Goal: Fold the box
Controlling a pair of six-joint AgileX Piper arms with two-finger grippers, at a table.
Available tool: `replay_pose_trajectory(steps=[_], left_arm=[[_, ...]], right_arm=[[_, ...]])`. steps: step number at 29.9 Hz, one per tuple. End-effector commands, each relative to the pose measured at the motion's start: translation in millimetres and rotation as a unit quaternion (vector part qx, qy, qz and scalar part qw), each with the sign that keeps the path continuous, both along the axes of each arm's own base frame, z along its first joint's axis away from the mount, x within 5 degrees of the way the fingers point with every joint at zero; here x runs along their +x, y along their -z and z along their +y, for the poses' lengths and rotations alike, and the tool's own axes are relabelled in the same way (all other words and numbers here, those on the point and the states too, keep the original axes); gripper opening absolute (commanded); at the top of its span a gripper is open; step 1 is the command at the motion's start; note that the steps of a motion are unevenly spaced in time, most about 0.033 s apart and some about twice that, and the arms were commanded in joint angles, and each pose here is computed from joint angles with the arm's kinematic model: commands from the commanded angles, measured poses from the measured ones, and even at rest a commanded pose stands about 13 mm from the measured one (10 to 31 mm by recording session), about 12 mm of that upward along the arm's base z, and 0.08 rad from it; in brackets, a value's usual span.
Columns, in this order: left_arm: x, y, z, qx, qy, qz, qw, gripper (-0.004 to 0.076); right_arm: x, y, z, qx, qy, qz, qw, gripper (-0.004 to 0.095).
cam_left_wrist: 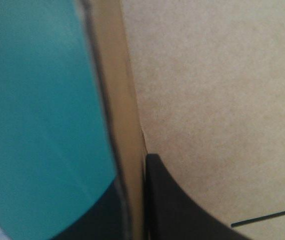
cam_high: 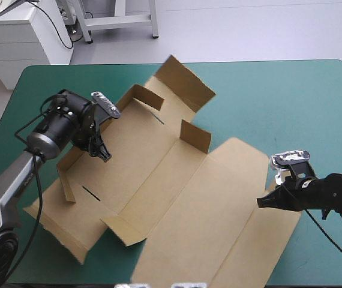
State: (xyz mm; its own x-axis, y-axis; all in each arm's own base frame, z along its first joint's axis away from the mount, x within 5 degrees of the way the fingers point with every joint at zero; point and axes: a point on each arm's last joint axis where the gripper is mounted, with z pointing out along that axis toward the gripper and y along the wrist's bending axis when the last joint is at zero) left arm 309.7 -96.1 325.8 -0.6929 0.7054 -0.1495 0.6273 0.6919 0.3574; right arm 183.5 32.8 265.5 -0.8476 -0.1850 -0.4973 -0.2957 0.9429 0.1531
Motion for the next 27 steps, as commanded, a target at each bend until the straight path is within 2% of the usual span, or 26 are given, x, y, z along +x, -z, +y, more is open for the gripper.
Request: replay_pose_trajectory(steps=[1, 6, 11, 13, 19, 27], left_arm=[[-5.0, -30.4, -23.1, 0.074, 0.081, -0.083, 0.991, -0.0008], [-6.6, -37.0, -72.9, 0.092, 0.193, -0.183, 0.960, -0.0008], [-14.2, -46.1, -107.3, 0.127, 0.272, -0.263, 0.917, -0.0008], [-18.8, -48.8, -116.6, 0.126, 0.283, -0.282, 0.908, -0.0008], [-34.2, -54.1, -133.2, 0.124, 0.262, -0.315, 0.904, -0.0008], [-64.1, -53.9, -162.1, 0.153, 0.295, -0.356, 0.873, -0.0008]], right_arm=[[3.0, -11.2, -0.6, 0.010, 0.008, -0.029, 1.000, -0.0002], [3.0, -11.0, -1.1, 0.011, 0.017, -0.025, 0.999, -0.0002], [3.2, -11.0, -1.3, 0.015, 0.026, -0.023, 0.999, -0.0002], [3.2, -11.0, -1.3, 0.015, 0.026, -0.023, 0.999, -0.0002], [3.7, -11.2, -1.4, 0.018, 0.032, -0.025, 0.999, -0.0002], [4.9, -11.9, -1.7, 0.025, 0.048, -0.028, 0.998, -0.0002]])
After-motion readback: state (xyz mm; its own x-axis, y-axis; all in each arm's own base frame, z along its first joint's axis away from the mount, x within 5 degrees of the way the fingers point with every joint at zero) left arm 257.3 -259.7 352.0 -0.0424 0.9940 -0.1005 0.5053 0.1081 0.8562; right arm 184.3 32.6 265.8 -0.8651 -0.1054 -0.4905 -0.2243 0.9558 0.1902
